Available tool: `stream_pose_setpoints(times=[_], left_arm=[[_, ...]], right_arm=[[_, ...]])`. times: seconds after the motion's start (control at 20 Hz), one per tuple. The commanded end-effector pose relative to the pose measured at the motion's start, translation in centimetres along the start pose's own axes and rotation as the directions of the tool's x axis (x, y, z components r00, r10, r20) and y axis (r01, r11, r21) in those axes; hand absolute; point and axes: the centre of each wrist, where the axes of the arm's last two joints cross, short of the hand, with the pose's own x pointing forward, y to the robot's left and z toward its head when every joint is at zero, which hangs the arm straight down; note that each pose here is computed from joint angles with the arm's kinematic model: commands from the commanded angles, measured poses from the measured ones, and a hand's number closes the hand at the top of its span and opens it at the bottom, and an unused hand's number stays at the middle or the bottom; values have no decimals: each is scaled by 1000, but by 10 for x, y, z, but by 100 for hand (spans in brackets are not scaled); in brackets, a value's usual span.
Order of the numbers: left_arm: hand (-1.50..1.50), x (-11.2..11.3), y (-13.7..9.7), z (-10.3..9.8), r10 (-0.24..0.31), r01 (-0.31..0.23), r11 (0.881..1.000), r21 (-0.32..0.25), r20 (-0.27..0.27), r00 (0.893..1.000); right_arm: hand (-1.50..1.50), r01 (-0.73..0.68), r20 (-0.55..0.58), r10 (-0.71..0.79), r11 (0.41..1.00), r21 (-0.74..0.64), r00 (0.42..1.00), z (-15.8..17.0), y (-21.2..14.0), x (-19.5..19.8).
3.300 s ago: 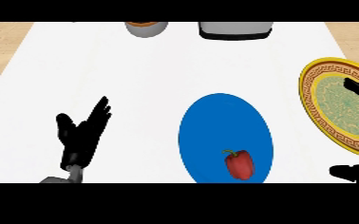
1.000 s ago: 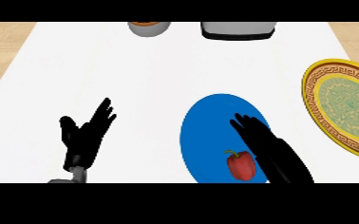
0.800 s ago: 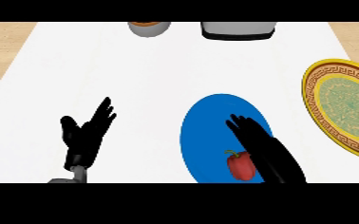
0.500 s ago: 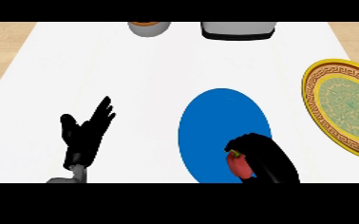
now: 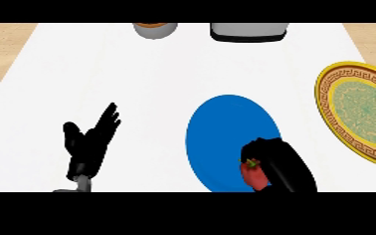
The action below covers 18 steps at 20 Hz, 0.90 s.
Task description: Pick the bell pepper from the plate and place it in the plate
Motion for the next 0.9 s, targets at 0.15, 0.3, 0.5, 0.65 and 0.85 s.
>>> stream_pose_setpoints(times=[0.15,0.3,0.5,0.65,0.85], left_arm=[[0,3,2,-2,-7,7,1000,-17,-8,1000],[0,0,9,2,-9,9,1000,-1,-4,1000],[0,6,2,-2,-26,26,999,-30,-7,1000],[0,-3,-3,1,-20,19,998,-57,-11,1000],[0,2,-11,-8,-28,28,999,-39,-15,999]], right_arm=[[150,37,-502,-232,929,-367,833,-49,-15,-9],[150,-67,-675,-328,870,-488,661,-56,-29,-26],[150,-249,-731,-416,751,-611,541,-92,-67,-28],[150,-359,-735,-486,656,-664,473,-117,-82,-23],[150,-447,-689,-601,527,-723,405,-144,-107,-17]])
